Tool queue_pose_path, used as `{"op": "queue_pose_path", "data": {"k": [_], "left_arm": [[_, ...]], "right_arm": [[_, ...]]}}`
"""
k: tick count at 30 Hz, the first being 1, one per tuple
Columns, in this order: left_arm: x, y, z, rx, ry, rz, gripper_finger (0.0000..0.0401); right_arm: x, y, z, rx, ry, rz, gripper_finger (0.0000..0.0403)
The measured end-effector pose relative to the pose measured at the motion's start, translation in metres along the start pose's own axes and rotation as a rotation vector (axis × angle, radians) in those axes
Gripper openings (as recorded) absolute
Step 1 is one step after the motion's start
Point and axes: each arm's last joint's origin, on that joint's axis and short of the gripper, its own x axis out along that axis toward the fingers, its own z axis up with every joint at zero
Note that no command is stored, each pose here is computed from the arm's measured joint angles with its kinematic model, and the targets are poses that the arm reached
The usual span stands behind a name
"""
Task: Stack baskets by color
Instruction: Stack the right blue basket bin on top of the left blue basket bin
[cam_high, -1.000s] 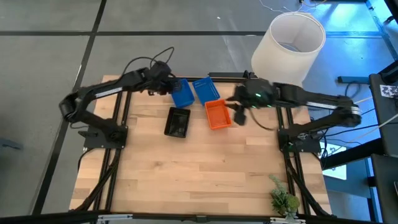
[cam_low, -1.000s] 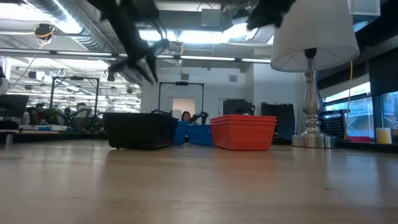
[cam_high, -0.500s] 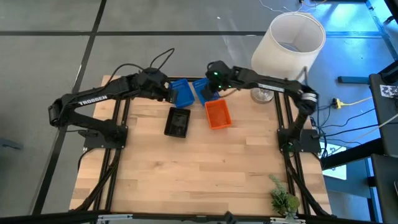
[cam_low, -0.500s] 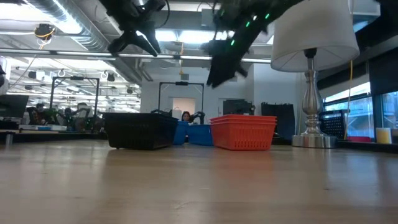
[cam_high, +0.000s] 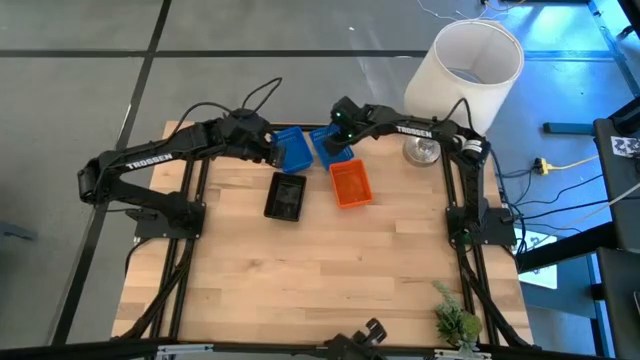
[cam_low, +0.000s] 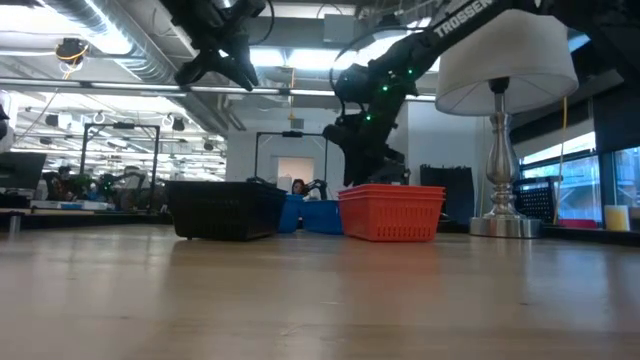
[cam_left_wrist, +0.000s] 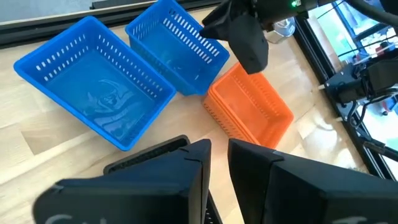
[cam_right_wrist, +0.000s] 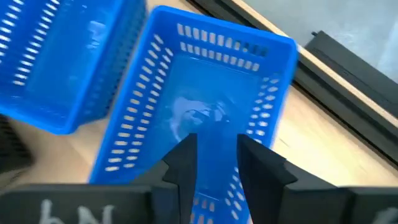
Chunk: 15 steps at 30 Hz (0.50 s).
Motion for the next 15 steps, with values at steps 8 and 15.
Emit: {"op": "queue_pose_path", "data": {"k": [8,15], "left_arm": [[0.0,0.001,-0.001,0.001,0.01,0.004,0.0046],[0.0,0.001,-0.002,0.001,0.018,0.011,0.0046]], "right_arm": [[-0.003,-0.013,-0.003,0.065,0.032,-0.092,0.011],[0.004,-0.016,-0.003,0.072,0.045,-0.056,0.011]]}}
